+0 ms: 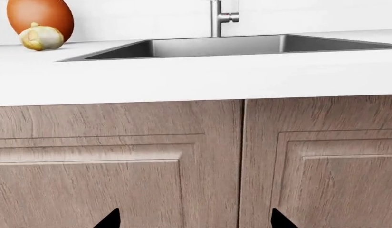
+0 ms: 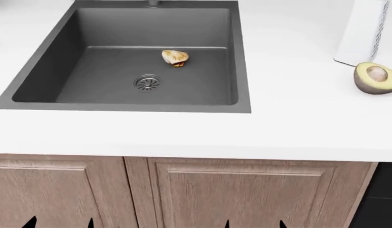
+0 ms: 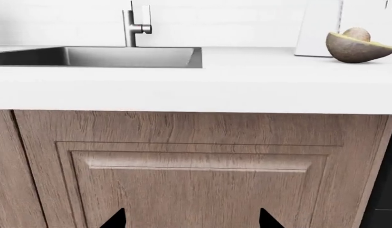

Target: Turn on the sink faucet.

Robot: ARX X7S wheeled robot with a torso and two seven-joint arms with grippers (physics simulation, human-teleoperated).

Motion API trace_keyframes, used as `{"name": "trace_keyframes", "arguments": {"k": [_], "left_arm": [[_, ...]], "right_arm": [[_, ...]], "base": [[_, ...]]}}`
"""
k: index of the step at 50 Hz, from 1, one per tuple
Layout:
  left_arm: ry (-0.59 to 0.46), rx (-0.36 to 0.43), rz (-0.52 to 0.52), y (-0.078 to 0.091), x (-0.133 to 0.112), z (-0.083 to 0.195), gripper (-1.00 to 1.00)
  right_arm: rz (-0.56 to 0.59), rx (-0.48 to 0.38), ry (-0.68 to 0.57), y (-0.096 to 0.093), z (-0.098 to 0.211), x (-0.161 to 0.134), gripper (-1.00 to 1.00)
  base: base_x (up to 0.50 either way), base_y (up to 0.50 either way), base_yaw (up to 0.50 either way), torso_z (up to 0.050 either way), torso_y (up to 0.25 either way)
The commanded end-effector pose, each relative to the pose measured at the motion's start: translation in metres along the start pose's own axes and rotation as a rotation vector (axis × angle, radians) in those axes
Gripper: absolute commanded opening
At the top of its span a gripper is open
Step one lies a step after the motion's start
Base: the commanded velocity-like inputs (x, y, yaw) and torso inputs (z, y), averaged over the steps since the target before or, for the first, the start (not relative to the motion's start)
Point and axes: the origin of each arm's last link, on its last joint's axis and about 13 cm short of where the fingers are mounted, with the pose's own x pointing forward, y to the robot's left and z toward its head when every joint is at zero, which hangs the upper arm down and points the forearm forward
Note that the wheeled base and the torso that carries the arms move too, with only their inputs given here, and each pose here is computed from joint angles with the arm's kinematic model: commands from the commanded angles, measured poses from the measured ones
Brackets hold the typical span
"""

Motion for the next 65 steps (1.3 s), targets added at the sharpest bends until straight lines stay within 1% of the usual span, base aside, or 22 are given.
{"name": "trace_keyframes", "arguments": {"k": [1, 6, 14, 18, 28, 32, 34, 35, 37, 38, 39, 40, 41, 42, 43, 65], "left_arm": [[0.003, -0.001, 0.001, -0.0003, 0.0003, 0.0001, 1.00], [0.007, -0.003, 0.000, 0.0020, -0.0018, -0.0007, 1.00], [0.015, 0.001, 0.000, 0.0012, -0.0009, -0.0014, 1.00], [0.020, 0.013, -0.008, -0.0012, 0.0004, -0.0023, 1.00], [0.028, 0.023, -0.009, 0.0018, -0.0018, -0.0034, 1.00], [0.019, 0.016, -0.008, 0.0026, -0.0029, -0.0028, 1.00], [0.018, 0.013, -0.002, 0.0002, -0.0005, -0.0020, 1.00], [0.012, -0.005, 0.019, 0.0016, -0.0012, -0.0014, 1.00], [0.015, -0.012, 0.024, 0.0028, -0.0015, -0.0012, 1.00], [0.009, -0.006, 0.019, 0.0037, -0.0027, -0.0010, 1.00], [-0.005, 0.007, 0.013, -0.0001, 0.0000, 0.0000, 1.00], [-0.032, 0.019, 0.010, 0.0000, -0.0006, 0.0008, 1.00], [-0.047, 0.017, -0.014, 0.0018, -0.0039, 0.0012, 1.00], [-0.047, 0.014, 0.000, 0.0024, -0.0035, 0.0013, 1.00], [-0.048, 0.022, -0.017, 0.0002, -0.0030, 0.0012, 1.00], [-0.047, 0.027, -0.023, 0.0003, -0.0033, 0.0008, 1.00]], "right_arm": [[0.002, 0.000, 0.001, 0.0003, 0.0002, 0.0002, 1.00], [0.000, -0.002, 0.004, 0.0002, -0.0006, 0.0005, 1.00], [-0.007, 0.000, 0.003, 0.0003, -0.0010, 0.0004, 1.00], [-0.015, 0.003, -0.003, -0.0002, -0.0007, 0.0008, 1.00], [-0.010, -0.005, 0.008, 0.0002, -0.0012, 0.0021, 1.00], [-0.007, -0.007, 0.009, 0.0006, -0.0012, 0.0022, 1.00], [-0.007, -0.006, 0.010, 0.0005, -0.0013, 0.0027, 1.00], [-0.007, -0.006, 0.010, 0.0004, -0.0013, 0.0028, 1.00], [-0.008, -0.006, 0.009, 0.0003, -0.0012, 0.0027, 1.00], [-0.008, -0.006, 0.009, 0.0004, -0.0012, 0.0028, 1.00], [-0.008, -0.006, 0.008, 0.0004, -0.0012, 0.0028, 1.00], [-0.008, -0.006, 0.009, 0.0005, -0.0013, 0.0028, 1.00], [-0.007, -0.007, 0.007, 0.0005, -0.0012, 0.0027, 1.00], [-0.007, -0.007, 0.008, 0.0005, -0.0012, 0.0027, 1.00], [-0.009, -0.008, 0.007, 0.0011, -0.0010, 0.0013, 1.00], [-0.008, -0.009, 0.009, 0.0006, -0.0015, 0.0031, 1.00]], "base": [[0.01, 0.50, 0.00, 0.000, 0.000], [0.01, 0.50, 0.00, 0.000, 0.000], [0.01, 0.46, 0.00, 0.000, 0.000], [0.00, 0.00, 0.00, 0.000, 0.000], [0.00, 0.00, 0.00, 0.000, 0.000], [0.00, 0.00, 0.00, 0.000, 0.000], [0.00, 0.00, 0.00, 0.000, 0.000], [0.00, 0.00, 0.00, 0.000, 0.000], [0.00, 0.00, 0.00, 0.000, 0.000], [0.00, 0.00, 0.00, 0.000, 0.000], [0.00, 0.00, 0.00, 0.000, 0.000], [0.00, 0.00, 0.00, 0.000, 0.000], [0.00, 0.00, 0.00, 0.050, 0.000], [0.00, 0.00, 0.00, 0.050, 0.000], [0.00, 0.00, 0.00, 0.050, 0.000], [0.00, 0.00, 0.00, 0.050, 0.000]]}}
